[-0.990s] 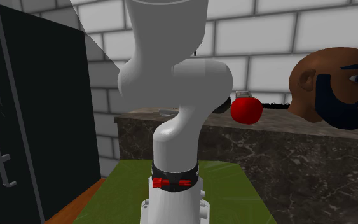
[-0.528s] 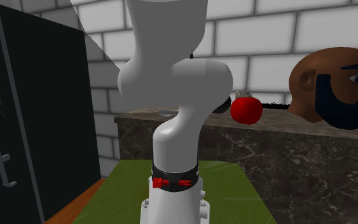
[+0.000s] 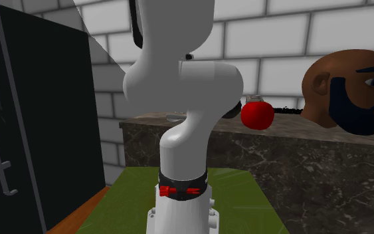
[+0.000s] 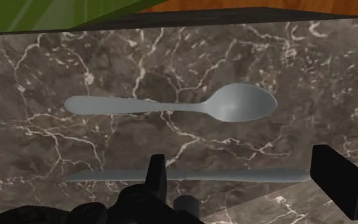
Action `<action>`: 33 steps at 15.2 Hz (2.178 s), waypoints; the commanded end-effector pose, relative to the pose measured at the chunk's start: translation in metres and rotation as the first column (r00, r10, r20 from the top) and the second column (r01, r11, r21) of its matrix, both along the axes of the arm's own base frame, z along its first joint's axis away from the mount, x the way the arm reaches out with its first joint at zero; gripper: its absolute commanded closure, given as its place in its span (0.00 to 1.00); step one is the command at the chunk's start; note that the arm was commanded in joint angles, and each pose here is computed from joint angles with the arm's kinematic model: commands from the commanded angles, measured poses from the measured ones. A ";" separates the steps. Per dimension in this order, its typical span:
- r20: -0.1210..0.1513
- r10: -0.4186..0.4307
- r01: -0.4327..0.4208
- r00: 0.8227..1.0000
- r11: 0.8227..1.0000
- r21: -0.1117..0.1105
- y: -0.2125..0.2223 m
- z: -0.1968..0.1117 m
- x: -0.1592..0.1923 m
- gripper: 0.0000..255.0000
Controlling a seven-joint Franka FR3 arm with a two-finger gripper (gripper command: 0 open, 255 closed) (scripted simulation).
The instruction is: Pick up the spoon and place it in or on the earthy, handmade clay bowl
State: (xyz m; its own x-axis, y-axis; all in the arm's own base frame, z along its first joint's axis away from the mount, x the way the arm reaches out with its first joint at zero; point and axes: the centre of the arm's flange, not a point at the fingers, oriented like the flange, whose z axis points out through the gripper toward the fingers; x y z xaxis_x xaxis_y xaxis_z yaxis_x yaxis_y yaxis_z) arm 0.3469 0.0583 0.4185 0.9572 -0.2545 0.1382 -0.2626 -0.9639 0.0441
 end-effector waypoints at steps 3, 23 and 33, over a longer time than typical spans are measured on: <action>0.019 -0.056 0.056 0.998 0.998 0.003 0.018 -0.047 0.016 0.00; 0.019 -0.057 0.057 0.998 0.998 0.003 0.015 -0.086 0.021 1.00; 0.019 -0.057 0.057 0.998 0.998 0.003 0.015 -0.065 0.021 1.00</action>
